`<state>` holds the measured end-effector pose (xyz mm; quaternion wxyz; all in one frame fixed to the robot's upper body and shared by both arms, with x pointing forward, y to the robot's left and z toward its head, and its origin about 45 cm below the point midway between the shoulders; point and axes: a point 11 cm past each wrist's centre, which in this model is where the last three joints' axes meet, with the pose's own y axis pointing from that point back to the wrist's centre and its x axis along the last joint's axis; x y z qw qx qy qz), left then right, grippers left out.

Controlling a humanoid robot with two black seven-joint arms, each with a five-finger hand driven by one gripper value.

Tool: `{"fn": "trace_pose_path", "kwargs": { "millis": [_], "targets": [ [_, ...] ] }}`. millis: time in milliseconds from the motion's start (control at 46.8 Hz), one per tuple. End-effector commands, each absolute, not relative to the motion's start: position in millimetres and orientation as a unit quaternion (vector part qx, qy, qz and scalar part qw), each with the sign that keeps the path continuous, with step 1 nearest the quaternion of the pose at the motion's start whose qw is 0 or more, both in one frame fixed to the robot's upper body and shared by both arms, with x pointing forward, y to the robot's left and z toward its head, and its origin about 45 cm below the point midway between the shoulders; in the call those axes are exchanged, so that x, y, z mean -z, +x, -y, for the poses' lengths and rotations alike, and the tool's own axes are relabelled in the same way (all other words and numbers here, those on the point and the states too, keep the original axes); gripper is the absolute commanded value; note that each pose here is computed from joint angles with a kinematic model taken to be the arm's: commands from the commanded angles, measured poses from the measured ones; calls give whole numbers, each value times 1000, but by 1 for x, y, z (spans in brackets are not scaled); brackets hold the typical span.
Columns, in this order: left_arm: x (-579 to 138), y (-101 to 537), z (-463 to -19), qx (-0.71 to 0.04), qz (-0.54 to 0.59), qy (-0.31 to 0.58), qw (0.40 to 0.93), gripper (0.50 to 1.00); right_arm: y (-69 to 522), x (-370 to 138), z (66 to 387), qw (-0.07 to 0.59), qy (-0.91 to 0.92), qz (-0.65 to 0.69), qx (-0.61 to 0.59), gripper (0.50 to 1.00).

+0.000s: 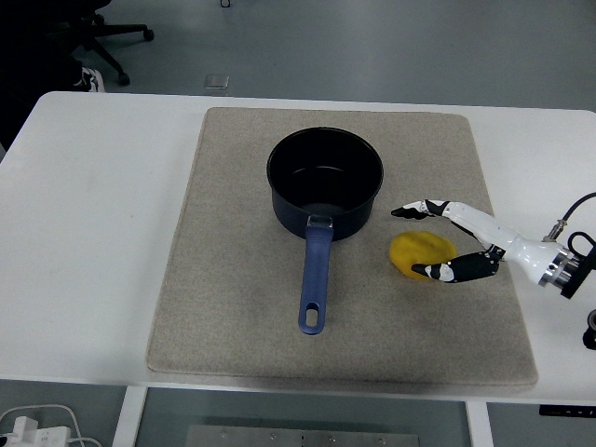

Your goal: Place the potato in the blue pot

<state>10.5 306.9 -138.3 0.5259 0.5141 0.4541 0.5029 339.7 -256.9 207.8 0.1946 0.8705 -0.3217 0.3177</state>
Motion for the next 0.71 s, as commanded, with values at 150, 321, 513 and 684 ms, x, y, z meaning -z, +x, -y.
{"fn": "trace_pose_path", "kwargs": {
  "millis": [150,321,513,684],
  "targets": [
    [138,10,-307,-503,-454,514,526,996,336,-198,257,198,873,323,-307,840],
    [138,10,-307,-503,-454,515,525,996,334,-195,257,200,874,323,-303,842],
    [138,10,-307,-503,-454,514,526,996,334,-195,258,200,874,323,-302,842],
    [138,10,-307,-503,-454,514,526,996,330,-191,258,200,876,322,-298,836]
  ]
}}
